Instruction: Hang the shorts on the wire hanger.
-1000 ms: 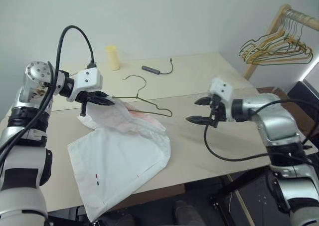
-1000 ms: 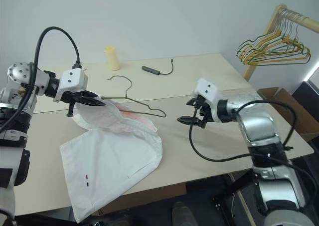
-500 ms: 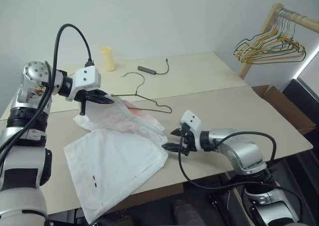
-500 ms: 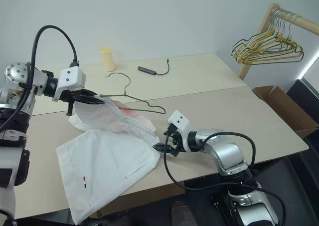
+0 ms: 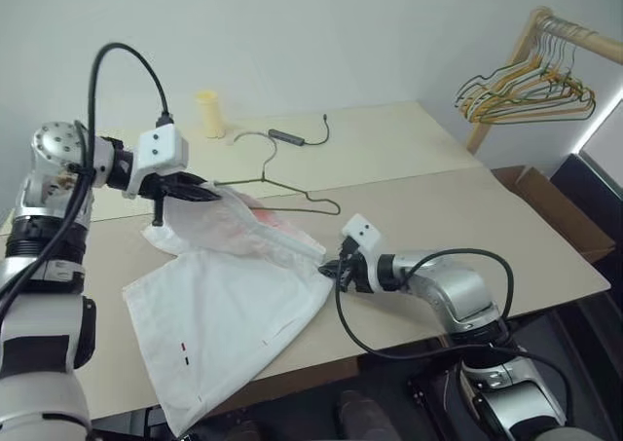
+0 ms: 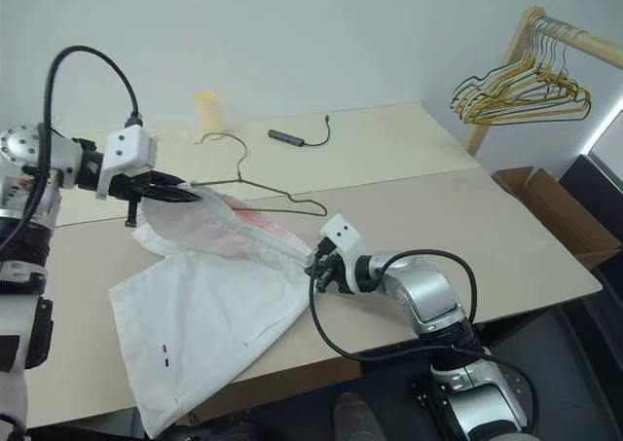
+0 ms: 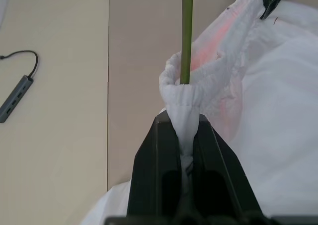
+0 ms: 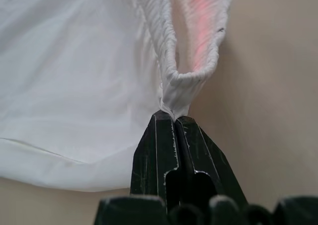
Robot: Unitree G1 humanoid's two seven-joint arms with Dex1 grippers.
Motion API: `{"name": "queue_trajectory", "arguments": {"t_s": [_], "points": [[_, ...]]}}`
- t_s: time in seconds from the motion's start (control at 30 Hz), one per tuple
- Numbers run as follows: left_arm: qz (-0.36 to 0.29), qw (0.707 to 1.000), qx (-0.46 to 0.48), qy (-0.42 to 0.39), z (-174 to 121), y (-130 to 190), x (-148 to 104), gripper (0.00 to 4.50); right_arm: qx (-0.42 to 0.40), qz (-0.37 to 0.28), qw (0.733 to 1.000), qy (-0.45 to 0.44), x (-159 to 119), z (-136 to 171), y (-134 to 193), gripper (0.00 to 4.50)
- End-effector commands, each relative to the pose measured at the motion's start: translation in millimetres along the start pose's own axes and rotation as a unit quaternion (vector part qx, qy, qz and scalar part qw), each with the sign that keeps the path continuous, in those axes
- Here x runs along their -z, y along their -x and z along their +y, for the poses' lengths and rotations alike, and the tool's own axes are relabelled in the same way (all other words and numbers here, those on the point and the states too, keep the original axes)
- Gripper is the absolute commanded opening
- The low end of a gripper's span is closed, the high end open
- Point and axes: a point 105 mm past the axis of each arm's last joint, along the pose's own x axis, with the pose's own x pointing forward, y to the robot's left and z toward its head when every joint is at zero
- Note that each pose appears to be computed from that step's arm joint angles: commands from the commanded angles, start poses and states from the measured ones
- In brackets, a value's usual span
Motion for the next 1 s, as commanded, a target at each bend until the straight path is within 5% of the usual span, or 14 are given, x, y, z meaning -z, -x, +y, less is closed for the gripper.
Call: {"name": "queue_trajectory", "arguments": {"t_s": [0.03,0.57,0.73,1.0], "points": [[-0.030,0.999,-0.005,-0.019,-2.9,19.9,-14.5,0.00,0.013,-0.039,0.999,0.003,-19.8,-19.0,17.5,0.01],[0.011,0.999,0.025,-0.017,-15.6,22.2,0.5,0.00,0.039,-0.041,0.997,0.046,-32.5,-57.1,55.4,0.01],[0.039,0.999,0.018,-0.019,-13.4,18.6,9.9,0.00,0.038,-0.052,0.992,0.113,-45.5,-49.5,61.3,0.01],[0.033,0.998,-0.007,-0.047,3.7,6.6,-3.3,0.00,0.043,-0.065,0.937,0.339,-105.8,-19.5,67.2,0.01]]}}
